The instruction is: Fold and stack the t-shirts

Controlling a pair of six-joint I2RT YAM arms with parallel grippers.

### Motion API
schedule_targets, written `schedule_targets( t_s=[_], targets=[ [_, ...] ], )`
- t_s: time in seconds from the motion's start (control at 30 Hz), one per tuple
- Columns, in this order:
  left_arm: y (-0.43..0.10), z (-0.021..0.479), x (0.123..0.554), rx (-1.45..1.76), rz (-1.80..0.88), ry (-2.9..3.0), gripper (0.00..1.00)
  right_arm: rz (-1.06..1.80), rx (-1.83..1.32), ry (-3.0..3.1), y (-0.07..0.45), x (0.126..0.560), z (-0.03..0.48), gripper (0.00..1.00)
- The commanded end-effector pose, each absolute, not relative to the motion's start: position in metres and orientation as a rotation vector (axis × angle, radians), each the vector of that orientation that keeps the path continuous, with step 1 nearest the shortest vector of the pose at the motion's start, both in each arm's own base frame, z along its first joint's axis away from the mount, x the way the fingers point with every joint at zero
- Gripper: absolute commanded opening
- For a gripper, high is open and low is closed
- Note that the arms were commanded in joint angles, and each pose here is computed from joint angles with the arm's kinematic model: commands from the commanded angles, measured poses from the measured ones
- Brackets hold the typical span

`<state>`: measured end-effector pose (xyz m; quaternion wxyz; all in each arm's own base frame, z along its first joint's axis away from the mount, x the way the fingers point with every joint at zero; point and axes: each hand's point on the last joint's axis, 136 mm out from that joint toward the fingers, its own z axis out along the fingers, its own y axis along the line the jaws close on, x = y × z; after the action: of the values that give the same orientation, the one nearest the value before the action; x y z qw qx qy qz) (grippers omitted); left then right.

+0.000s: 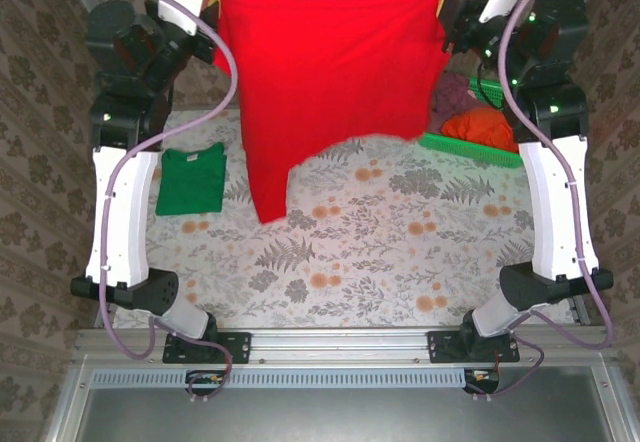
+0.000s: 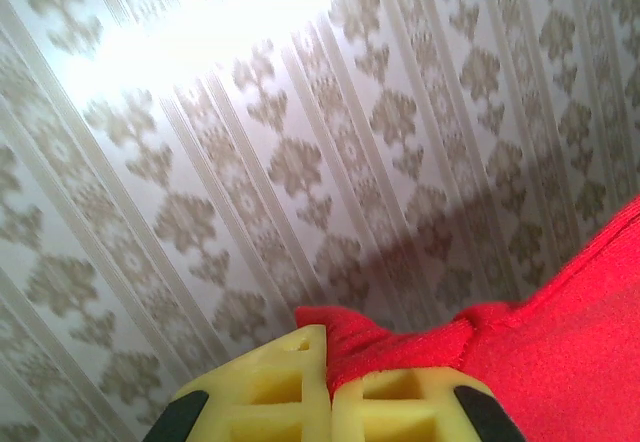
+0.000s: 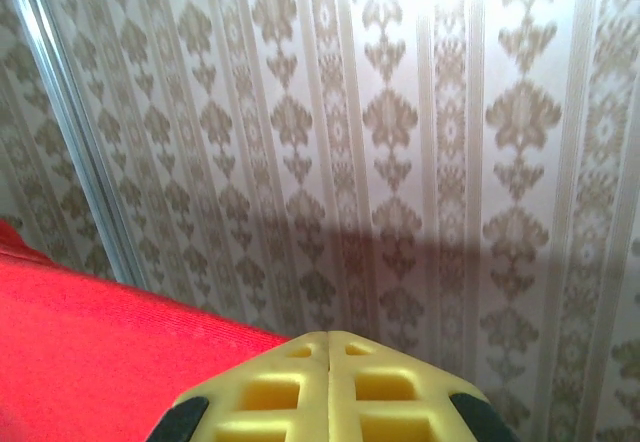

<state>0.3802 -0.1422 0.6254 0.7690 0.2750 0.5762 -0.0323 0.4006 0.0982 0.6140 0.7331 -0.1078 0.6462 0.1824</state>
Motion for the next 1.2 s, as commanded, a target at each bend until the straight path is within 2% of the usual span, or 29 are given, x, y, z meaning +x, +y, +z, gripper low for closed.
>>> schedule_targets(
  t_s=[0.0, 0.07, 0.17, 0.23, 0.37, 0.4, 0.43, 0.47, 0.5, 0.53, 0.57, 0.6, 0.63, 0.7, 0.8, 0.97, 1.17],
  targets=[
    [-0.130, 0.669, 0.342, 0.584, -0.020, 1.116, 0.00, 0.360, -0.196, 1.285, 0.082, 0.368, 0.658, 0.00],
    [-0.131, 0.656, 0.341, 0.596, -0.033, 1.151, 0.00, 0.351, -0.198, 1.327, 0.080, 0.370, 0.641, 0.00],
    [-0.134, 0.608, 0.344, 0.610, -0.075, 1.236, 0.00, 0.352, -0.218, 1.451, 0.083, 0.372, 0.579, 0.00],
    [-0.140, 0.556, 0.345, 0.616, -0.137, 1.327, 0.00, 0.354, -0.234, 1.552, 0.084, 0.369, 0.518, 0.00],
    [-0.165, 0.412, 0.322, 0.684, -0.286, 1.580, 0.00, 0.432, -0.263, 1.786, 0.093, 0.343, 0.382, 0.00],
    [-0.170, 0.371, 0.312, 0.694, -0.322, 1.658, 0.00, 0.472, -0.268, 1.864, 0.096, 0.334, 0.342, 0.10],
    [-0.175, 0.338, 0.302, 0.712, -0.362, 1.721, 0.05, 0.506, -0.256, 1.919, 0.098, 0.326, 0.315, 0.29],
    [-0.182, 0.301, 0.288, 0.737, -0.415, 1.796, 0.22, 0.534, -0.249, 1.970, 0.100, 0.319, 0.292, 0.49],
    [-0.188, 0.260, 0.272, 0.773, -0.463, 1.879, 0.43, 0.554, -0.238, 2.018, 0.101, 0.311, 0.267, 0.70],
    [-0.192, 0.236, 0.259, 0.789, -0.504, 1.937, 0.64, 0.561, -0.207, 2.047, 0.099, 0.307, 0.252, 0.81],
    [-0.194, 0.212, 0.246, 0.806, -0.536, 2.000, 0.82, 0.559, -0.168, 2.069, 0.095, 0.304, 0.238, 0.87],
    [-0.196, 0.198, 0.235, 0.820, -0.565, 2.040, 0.94, 0.559, -0.132, 2.083, 0.093, 0.302, 0.228, 0.90],
    [-0.195, 0.188, 0.229, 0.822, -0.577, 2.069, 1.00, 0.566, -0.111, 2.094, 0.092, 0.302, 0.221, 0.92],
    [-0.181, 0.179, 0.227, 0.747, -0.530, 2.118, 1.00, 0.582, -0.083, 2.129, 0.093, 0.304, 0.209, 0.94],
    [-0.146, 0.178, 0.248, 0.481, -0.430, 2.180, 1.00, 0.629, -0.016, 2.185, 0.100, 0.317, 0.193, 0.93],
    [-0.088, 0.156, 0.279, -0.128, -0.427, 2.310, 1.00, 0.661, -0.135, 2.256, 0.157, 0.335, 0.172, 0.94],
    [-0.073, 0.101, 0.275, -0.620, -0.474, 2.433, 0.83, 0.738, -0.319, 2.297, 0.249, 0.342, 0.150, 0.92]
  ],
)
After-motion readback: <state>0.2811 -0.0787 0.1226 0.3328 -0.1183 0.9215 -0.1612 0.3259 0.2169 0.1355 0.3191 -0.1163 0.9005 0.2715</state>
